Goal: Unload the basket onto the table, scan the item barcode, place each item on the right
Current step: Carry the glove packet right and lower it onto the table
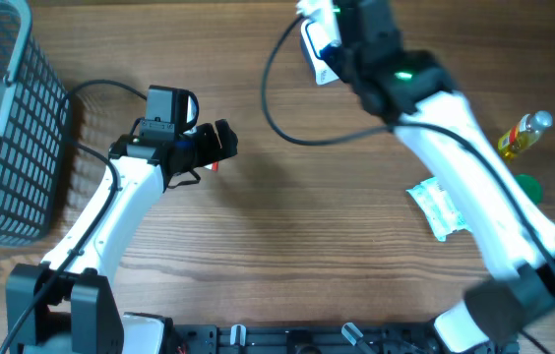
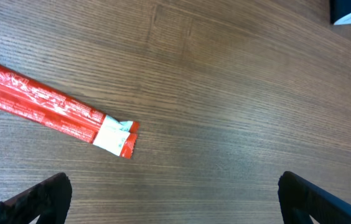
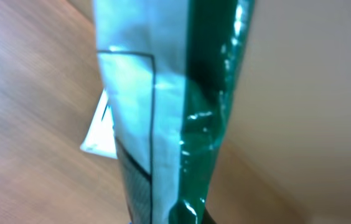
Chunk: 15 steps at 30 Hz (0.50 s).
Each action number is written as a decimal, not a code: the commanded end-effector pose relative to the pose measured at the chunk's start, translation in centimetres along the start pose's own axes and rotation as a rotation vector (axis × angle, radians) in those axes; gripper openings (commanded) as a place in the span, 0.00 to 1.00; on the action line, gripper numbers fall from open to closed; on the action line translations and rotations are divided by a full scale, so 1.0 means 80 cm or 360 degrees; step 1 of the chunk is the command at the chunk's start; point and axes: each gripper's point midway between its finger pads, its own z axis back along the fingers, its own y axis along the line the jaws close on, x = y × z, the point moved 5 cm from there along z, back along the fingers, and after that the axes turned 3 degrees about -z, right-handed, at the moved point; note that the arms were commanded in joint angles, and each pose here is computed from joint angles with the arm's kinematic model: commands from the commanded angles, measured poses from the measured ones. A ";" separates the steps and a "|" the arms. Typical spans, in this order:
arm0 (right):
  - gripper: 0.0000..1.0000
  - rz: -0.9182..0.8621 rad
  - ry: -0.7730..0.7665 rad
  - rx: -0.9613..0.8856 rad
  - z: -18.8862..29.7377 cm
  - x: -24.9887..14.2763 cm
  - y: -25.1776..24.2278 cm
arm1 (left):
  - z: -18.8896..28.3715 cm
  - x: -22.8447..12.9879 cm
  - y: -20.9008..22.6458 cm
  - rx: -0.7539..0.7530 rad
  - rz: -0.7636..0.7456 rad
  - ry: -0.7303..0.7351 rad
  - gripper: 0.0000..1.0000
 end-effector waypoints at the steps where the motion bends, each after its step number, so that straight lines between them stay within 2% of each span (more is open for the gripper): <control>1: 0.04 -0.0584 0.0375 0.0152 0.019 -0.066 -0.001 | 0.006 0.008 -0.002 -0.0008 -0.0003 -0.0037 1.00; 3: 0.04 -0.0801 0.0738 0.0247 0.026 -0.118 0.013 | 0.006 0.008 -0.002 -0.0008 -0.0004 -0.0037 1.00; 5: 0.04 -0.1055 0.1138 0.0206 0.031 -0.177 0.027 | 0.006 0.008 -0.002 -0.0008 -0.0003 -0.0037 1.00; 7: 0.04 -0.1120 0.1393 0.0134 0.026 -0.226 0.046 | 0.006 0.008 -0.002 -0.0008 -0.0004 -0.0037 1.00; 12: 0.05 -0.1027 0.1573 0.0071 0.002 -0.294 0.080 | 0.006 0.008 -0.002 -0.0008 -0.0003 -0.0037 1.00; 15: 0.14 -0.1010 0.1617 -0.0106 -0.002 -0.322 0.079 | 0.006 0.008 -0.002 -0.0008 -0.0003 -0.0037 1.00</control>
